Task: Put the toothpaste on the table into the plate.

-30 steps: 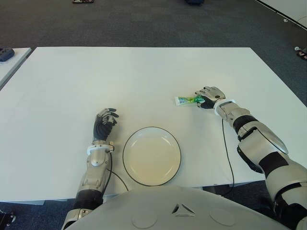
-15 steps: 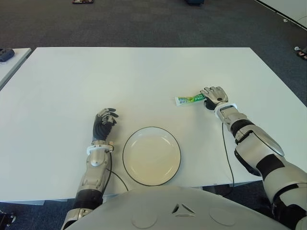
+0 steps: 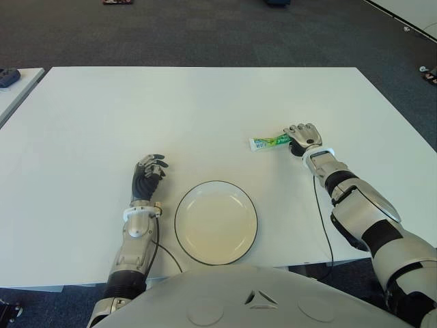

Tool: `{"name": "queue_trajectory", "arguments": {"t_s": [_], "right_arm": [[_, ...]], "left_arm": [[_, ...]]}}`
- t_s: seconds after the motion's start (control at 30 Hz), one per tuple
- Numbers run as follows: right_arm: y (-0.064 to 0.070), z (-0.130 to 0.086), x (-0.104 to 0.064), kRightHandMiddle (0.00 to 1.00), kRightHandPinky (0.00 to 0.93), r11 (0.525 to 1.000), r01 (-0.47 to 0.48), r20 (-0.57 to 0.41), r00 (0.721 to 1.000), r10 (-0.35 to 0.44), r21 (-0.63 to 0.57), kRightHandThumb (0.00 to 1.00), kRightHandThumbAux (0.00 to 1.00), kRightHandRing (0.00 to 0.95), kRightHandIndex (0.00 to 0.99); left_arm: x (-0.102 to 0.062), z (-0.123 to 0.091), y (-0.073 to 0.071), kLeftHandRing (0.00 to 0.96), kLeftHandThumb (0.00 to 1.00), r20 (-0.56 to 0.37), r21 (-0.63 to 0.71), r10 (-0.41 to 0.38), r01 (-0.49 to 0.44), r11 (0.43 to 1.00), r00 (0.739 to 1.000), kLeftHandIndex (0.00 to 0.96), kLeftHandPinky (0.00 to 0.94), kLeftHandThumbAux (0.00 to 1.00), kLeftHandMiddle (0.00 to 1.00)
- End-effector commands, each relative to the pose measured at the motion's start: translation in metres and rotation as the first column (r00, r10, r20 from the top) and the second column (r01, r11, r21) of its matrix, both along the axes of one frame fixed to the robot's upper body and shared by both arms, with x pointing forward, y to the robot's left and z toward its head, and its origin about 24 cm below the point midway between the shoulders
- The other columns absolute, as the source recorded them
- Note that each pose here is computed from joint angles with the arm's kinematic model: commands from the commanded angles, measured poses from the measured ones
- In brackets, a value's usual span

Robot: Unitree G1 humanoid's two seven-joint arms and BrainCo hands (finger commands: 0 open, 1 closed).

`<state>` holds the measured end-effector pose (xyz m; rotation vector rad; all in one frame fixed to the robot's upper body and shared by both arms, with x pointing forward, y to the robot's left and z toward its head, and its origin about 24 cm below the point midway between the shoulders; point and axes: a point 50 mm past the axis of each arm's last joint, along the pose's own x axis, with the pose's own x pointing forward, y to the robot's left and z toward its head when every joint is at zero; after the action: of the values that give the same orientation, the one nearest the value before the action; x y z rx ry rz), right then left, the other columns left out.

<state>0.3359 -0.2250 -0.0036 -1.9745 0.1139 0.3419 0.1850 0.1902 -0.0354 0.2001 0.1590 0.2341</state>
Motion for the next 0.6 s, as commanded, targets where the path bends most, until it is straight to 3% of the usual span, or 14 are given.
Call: {"name": "queue_trajectory", "arguments": {"t_s": [0.03, 0.6], "right_arm": [[0.0020, -0.0124, -0.0088, 0.195, 0.197, 1.000, 0.009, -0.043, 0.999, -0.008, 0.014, 0.595, 0.576, 0.203, 0.142], [0.0005, -0.0089, -0.0069, 0.245, 0.211, 0.999, 0.023, -0.023, 1.000, -0.022, 0.049, 0.617, 0.600, 0.235, 0.229]], "left_arm": [[-0.0097, -0.0125, 0.0012, 0.641, 0.830, -0.084, -0.009, 0.009, -0.009, 1.000, 0.996, 0.388, 0.613, 0.682, 0.519], [-0.0098, -0.0132, 0.0006, 0.617, 0.830, -0.085, -0.011, 0.020, -0.021, 1.000, 0.996, 0.390, 0.580, 0.683, 0.507]]}}
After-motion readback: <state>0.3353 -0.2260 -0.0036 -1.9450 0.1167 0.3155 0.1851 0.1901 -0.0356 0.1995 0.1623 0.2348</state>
